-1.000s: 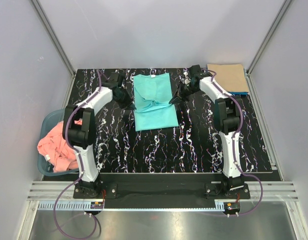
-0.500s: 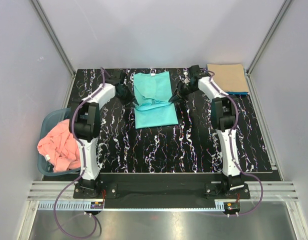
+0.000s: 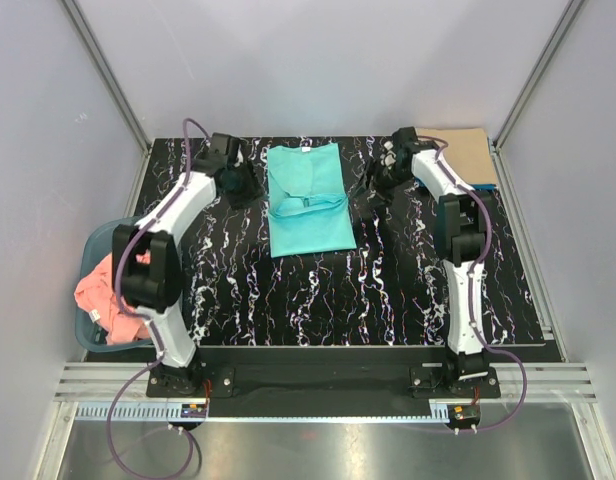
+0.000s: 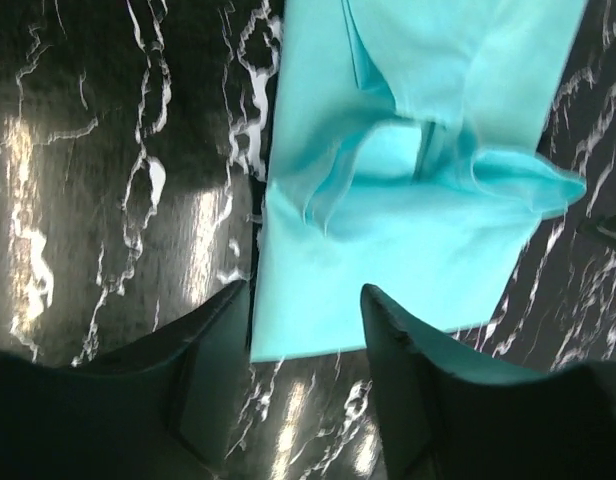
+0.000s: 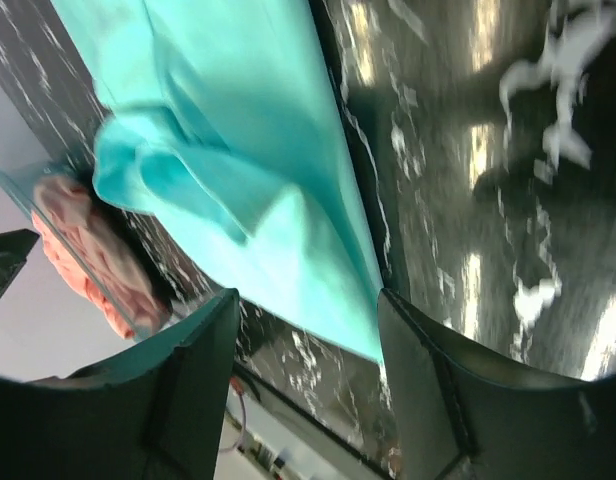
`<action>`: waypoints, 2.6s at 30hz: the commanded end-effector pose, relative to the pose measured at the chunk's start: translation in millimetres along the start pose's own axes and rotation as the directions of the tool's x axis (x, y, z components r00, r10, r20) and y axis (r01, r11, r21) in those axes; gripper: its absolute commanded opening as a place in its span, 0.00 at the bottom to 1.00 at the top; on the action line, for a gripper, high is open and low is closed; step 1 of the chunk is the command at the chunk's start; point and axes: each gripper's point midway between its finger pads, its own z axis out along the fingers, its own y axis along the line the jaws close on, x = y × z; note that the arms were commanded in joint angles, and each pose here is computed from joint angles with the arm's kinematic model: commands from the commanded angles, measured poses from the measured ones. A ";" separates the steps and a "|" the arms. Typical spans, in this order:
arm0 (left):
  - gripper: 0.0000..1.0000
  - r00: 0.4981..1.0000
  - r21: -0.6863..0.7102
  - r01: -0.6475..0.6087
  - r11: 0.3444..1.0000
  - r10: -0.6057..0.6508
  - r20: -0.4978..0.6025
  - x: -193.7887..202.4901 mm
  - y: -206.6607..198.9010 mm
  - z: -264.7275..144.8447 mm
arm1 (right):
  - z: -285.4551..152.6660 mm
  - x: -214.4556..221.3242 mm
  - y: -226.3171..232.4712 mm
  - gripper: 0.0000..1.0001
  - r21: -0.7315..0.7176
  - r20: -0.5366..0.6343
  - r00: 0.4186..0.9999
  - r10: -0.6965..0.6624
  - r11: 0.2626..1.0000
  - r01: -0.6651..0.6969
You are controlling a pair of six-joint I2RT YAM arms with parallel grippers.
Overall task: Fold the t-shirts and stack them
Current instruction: Fold the tshirt
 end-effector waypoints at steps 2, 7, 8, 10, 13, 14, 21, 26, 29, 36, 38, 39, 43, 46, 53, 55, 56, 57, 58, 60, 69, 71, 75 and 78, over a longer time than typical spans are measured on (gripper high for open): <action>0.44 0.990 0.146 -0.136 0.980 0.139 -0.011 42.3 -17.6 -18.6 | -38.2 28.8 23.1 0.63 -0.035 0.028 0.996 -0.083 0.996 0.084; 0.38 0.981 0.313 -0.154 0.937 0.184 -0.069 89.0 -40.0 -10.3 | -22.2 66.9 23.2 0.41 -0.129 -0.049 0.996 -0.070 0.990 0.063; 0.37 0.979 0.306 -0.153 0.940 0.185 -0.081 95.8 -40.0 -5.3 | -17.7 68.8 25.4 0.30 -0.147 -0.055 0.996 -0.074 0.987 0.065; 0.34 0.978 0.262 -0.149 0.954 0.181 -0.101 100.2 -32.6 8.3 | -10.7 76.4 27.5 0.21 -0.170 -0.085 0.995 -0.059 0.984 0.043; 0.31 0.978 0.177 -0.144 0.974 0.167 -0.124 99.9 -18.1 25.1 | 2.9 79.4 30.0 0.10 -0.156 -0.101 0.991 -0.083 0.985 0.067; 0.31 0.978 0.165 -0.151 0.975 0.172 -0.121 98.1 -16.5 28.0 | 9.5 80.3 25.5 0.10 -0.145 -0.116 0.990 -0.076 0.988 0.059; 0.31 0.971 0.068 -0.113 0.991 0.124 -0.206 119.5 8.1 48.1 | 31.4 82.0 -0.6 0.07 -0.077 -0.140 0.990 -0.037 0.997 0.027; 0.31 0.950 0.009 -0.136 0.991 0.133 -0.283 151.6 27.7 50.8 | 38.4 99.6 -23.6 0.06 -0.038 -0.151 0.988 -0.013 0.999 0.007; 0.29 0.934 -0.014 -0.155 0.988 0.142 -0.329 175.0 33.4 46.8 | 40.5 119.2 -34.3 0.05 -0.016 -0.173 0.985 -0.003 1.000 0.000; 0.28 0.895 -0.010 -0.209 0.978 0.187 -0.405 238.5 40.1 15.7 | 26.4 189.7 -65.6 0.05 0.033 -0.228 0.973 0.043 0.999 -0.036; 0.27 0.886 -0.011 -0.218 0.976 0.193 -0.420 259.5 48.5 -0.3 | 11.8 201.9 -62.7 0.05 0.033 -0.213 0.977 0.019 0.999 -0.012; 0.27 0.884 -0.010 -0.220 0.975 0.195 -0.425 266.3 52.1 -6.1 | 7.7 217.5 -74.1 0.05 0.058 -0.231 0.972 0.030 0.998 -0.017; 0.28 0.877 -0.005 -0.229 0.973 0.204 -0.435 290.1 70.8 -33.8 | -20.8 247.6 -77.4 0.07 0.068 -0.227 0.974 -0.004 0.997 0.020; 0.33 0.890 0.049 -0.235 0.971 0.235 -0.391 283.5 62.5 -51.9 | -35.6 261.6 -71.2 0.11 0.061 -0.215 0.976 -0.040 0.997 0.054; 0.46 0.915 0.266 -0.227 0.937 0.299 -0.273 257.7 5.9 -64.8 | -44.6 246.8 -27.9 0.25 -0.017 -0.153 0.984 -0.087 0.996 0.085; 0.45 0.916 0.266 -0.212 0.940 0.286 -0.281 257.1 2.1 -60.4 | -34.8 242.8 -14.1 0.25 -0.039 -0.160 0.982 -0.099 0.995 0.094; 0.45 0.916 0.266 -0.205 0.942 0.281 -0.286 257.4 0.0 -54.2 | -30.5 240.8 -9.8 0.24 -0.049 -0.163 0.982 -0.100 0.994 0.093; 0.43 0.915 0.269 -0.203 0.942 0.280 -0.289 256.7 -2.7 -51.3 | -27.1 236.9 -1.3 0.23 -0.062 -0.163 0.982 -0.092 0.995 0.083; 0.43 0.916 0.268 -0.205 0.942 0.281 -0.287 254.9 -4.7 -48.2 | -18.0 232.9 -0.7 0.22 -0.064 -0.166 0.982 -0.089 0.995 0.079; 0.41 0.912 0.250 -0.218 0.943 0.289 -0.292 253.3 -3.2 -37.6 | -9.1 227.5 9.6 0.17 -0.074 -0.162 0.982 -0.099 0.993 0.088; 0.40 0.925 0.194 -0.229 0.954 0.276 -0.262 201.6 3.8 0.5 | 35.6 193.3 -5.9 0.10 0.023 -0.138 0.988 -0.069 0.997 0.073; 0.39 0.928 0.181 -0.240 0.954 0.280 -0.245 182.7 5.0 6.1 | 39.8 182.3 -7.6 0.10 0.050 -0.115 0.990 -0.084 0.995 0.090; 0.39 0.921 0.163 -0.283 0.945 0.315 -0.228 159.3 2.9 13.9 | 48.7 167.5 -12.8 0.10 0.094 -0.114 0.991 -0.076 0.992 0.087; 0.40 0.917 0.139 -0.305 0.942 0.330 -0.223 145.3 6.4 21.5 | 46.3 148.6 -9.5 0.11 0.109 -0.085 0.994 -0.071 0.991 0.080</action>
